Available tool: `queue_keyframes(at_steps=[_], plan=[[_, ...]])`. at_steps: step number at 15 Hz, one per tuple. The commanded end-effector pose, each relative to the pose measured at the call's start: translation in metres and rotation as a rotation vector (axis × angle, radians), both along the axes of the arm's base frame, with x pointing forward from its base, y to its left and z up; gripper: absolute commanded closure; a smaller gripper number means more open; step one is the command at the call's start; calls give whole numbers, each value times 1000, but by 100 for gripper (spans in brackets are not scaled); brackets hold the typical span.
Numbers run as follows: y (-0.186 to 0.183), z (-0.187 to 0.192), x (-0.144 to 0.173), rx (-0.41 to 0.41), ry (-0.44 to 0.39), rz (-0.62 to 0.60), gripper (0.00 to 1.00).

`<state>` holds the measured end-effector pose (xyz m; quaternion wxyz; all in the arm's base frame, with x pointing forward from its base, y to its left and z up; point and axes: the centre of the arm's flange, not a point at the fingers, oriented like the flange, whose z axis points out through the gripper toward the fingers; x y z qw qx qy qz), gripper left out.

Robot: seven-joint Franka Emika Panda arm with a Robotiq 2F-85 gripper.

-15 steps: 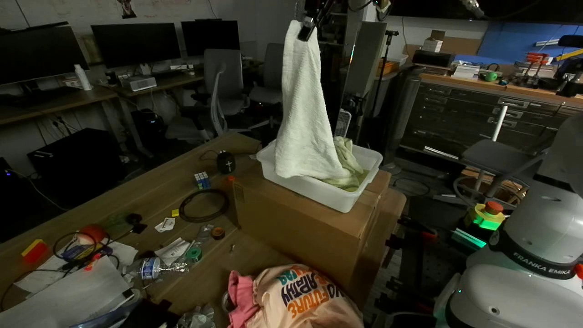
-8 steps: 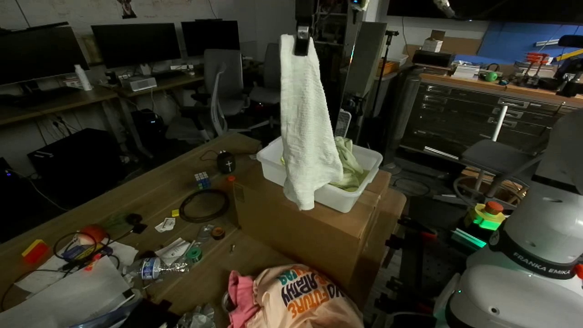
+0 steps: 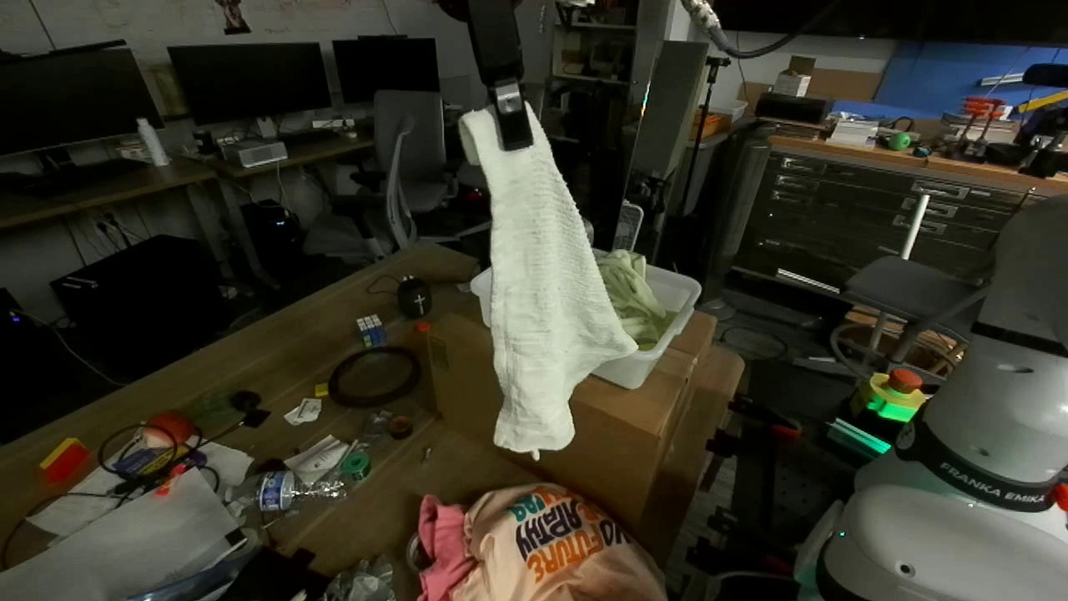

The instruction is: Take the clothing out of the white storage bin and put them on the table

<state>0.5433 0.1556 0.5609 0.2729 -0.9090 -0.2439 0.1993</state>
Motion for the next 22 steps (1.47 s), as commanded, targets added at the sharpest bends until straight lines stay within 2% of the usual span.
queue_keyframes(at_steps=[1,4,8,11,12,13,15,19,22], plan=[[23,25,32,-35,23,60,97],[37,41,40,-12,6,62,97],[41,67,50,23,-48,2,97],[39,69,55,-15,-74,-2,99],[39,63,58,-39,-83,0,92],[39,58,60,-70,-87,8,69],[38,42,65,-160,-76,53,66],[32,15,68,-300,-45,85,35],[2,-6,74,-403,-57,11,13]])
